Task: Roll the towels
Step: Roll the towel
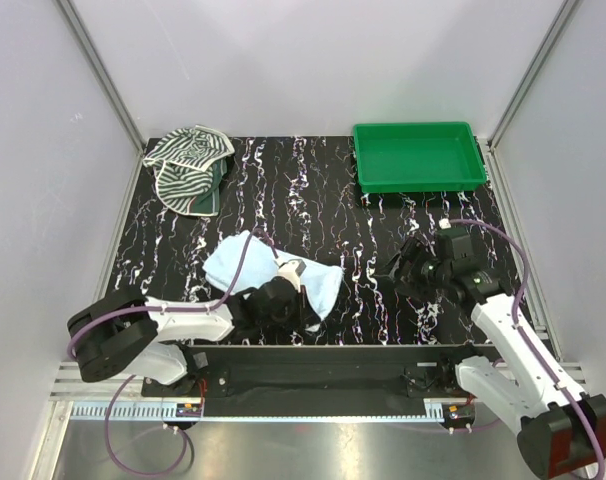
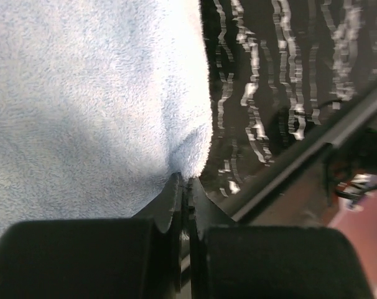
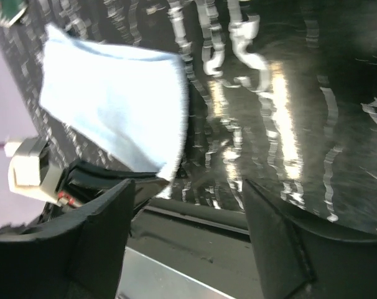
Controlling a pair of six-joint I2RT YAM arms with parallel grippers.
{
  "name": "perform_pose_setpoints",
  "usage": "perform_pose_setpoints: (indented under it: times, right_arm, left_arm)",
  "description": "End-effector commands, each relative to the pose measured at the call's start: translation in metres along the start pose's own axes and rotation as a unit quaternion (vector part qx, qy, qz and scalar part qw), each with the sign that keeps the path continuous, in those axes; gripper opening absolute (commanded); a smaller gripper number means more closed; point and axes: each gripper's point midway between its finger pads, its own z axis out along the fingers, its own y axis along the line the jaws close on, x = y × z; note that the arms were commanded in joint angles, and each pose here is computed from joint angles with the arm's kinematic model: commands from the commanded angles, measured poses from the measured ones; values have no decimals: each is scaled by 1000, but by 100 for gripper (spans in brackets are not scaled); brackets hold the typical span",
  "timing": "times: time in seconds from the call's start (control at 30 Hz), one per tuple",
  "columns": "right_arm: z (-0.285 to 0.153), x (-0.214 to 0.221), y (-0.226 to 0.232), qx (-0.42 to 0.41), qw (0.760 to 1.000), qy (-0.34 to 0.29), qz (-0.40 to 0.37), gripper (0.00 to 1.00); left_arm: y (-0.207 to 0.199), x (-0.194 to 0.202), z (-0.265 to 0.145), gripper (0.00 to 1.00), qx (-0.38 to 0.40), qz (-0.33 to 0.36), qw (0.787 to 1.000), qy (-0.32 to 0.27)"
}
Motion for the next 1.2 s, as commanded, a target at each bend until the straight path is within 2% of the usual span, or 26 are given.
perform_pose_setpoints:
  times: [0.0,0.07,0.13,0.2,0.3,0.37,0.53,0.83,1.07,1.17]
  right_arm:
    - [-3,4,49,-90,995,3,-37,75]
    - [4,9,57,-86,995,8,-41,66]
    - [17,25,65,-80,994,28,-62,64]
    - [25,32,69,-76,994,41,-73,68]
    - [41,35,63,-49,993,57,-86,77]
    - [52,36,59,-32,992,69,-96,80]
    - [80,43,59,-15,989,99,-110,80]
    - [113,44,65,-17,987,113,-110,80]
    - [140,50,60,-7,985,132,-113,72]
    - [147,51,53,8,984,135,-117,54]
  left_arm:
    - [-59,-18,-15,0,150,-45,988,-14]
    - [-59,-18,-17,0,156,-51,986,-13]
    - [-59,-21,-21,0,174,-67,982,-21]
    - [-64,-28,-29,0,205,-89,974,-31]
    - [-54,-25,-32,0,201,-97,974,-32]
    - [-47,-24,-34,0,194,-100,975,-38]
    - [-42,-26,-40,0,201,-106,973,-50]
    - [-39,-27,-44,0,219,-115,967,-60]
    - [-36,-25,-44,0,227,-119,965,-59]
    - [-34,-25,-45,0,227,-119,965,-60]
